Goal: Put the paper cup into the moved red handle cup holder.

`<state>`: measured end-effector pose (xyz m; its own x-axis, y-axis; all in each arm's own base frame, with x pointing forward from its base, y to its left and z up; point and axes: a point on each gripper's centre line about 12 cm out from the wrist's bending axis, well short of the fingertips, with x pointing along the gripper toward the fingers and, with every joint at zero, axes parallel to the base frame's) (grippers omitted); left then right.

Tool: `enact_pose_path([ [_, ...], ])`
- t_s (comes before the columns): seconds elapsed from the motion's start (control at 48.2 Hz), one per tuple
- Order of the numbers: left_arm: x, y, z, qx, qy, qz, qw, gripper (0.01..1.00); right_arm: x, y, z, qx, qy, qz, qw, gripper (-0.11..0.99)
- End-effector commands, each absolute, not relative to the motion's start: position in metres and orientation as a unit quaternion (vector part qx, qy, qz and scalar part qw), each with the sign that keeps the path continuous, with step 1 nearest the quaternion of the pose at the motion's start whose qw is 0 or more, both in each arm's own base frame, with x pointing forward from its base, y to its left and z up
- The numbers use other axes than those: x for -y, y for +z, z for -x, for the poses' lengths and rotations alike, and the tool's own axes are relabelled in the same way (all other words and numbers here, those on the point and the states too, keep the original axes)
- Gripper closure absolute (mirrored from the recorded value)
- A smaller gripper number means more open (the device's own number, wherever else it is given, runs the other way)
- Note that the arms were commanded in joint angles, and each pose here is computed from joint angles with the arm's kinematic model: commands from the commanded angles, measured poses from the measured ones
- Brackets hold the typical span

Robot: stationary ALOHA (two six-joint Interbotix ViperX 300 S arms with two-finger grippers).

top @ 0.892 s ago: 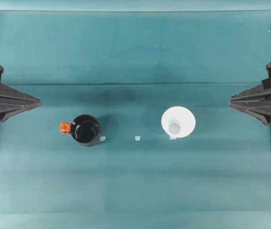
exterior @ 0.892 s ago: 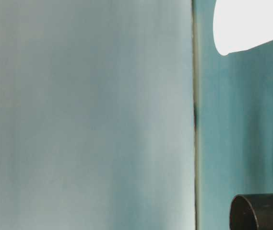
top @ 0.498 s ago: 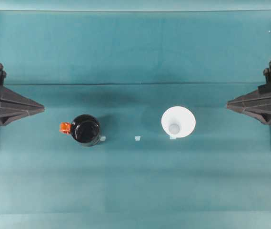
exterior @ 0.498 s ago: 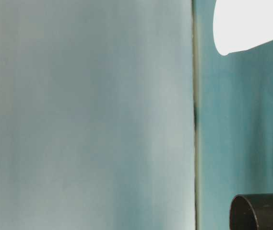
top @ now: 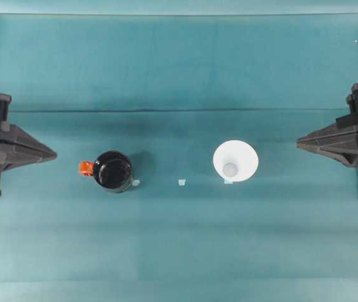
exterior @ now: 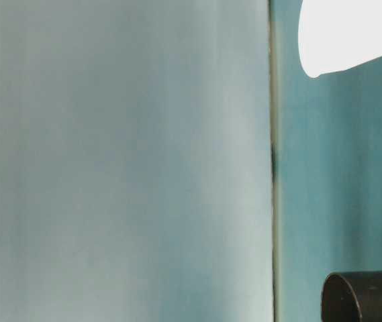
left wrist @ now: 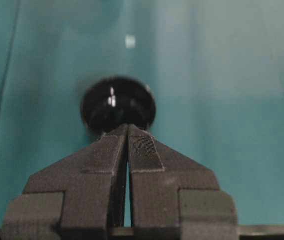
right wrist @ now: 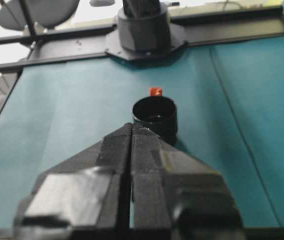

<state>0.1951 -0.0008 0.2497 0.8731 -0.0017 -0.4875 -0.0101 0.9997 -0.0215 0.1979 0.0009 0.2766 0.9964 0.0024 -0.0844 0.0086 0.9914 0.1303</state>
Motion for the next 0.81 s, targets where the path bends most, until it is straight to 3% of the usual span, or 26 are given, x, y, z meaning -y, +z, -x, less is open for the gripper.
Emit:
enact_pose_path([
  [0.0, 0.0009, 0.257, -0.198, -0.25, 0.002, 0.011, 0.968, 0.981, -0.0015, 0.282, -0.2, -0.036, 0.0, -0.072, 0.997, 0.99],
  [0.249, 0.0007, 0.24, -0.208, -0.3, 0.009, 0.03, 0.953, 0.981, -0.0012, 0.282, -0.199, -0.036, -0.001, -0.072, 0.997, 0.99],
  [0.602, 0.0007, 0.221, -0.218, -0.357, 0.013, 0.033, 0.933, 0.981, -0.0015, 0.28, -0.199, -0.045, 0.0, -0.073, 0.996, 0.99],
  [0.788, -0.003, 0.219, -0.214, -0.372, 0.026, 0.046, 0.927, 0.977, -0.0016, 0.281, -0.198, -0.042, 0.0, -0.073, 0.996, 0.99],
])
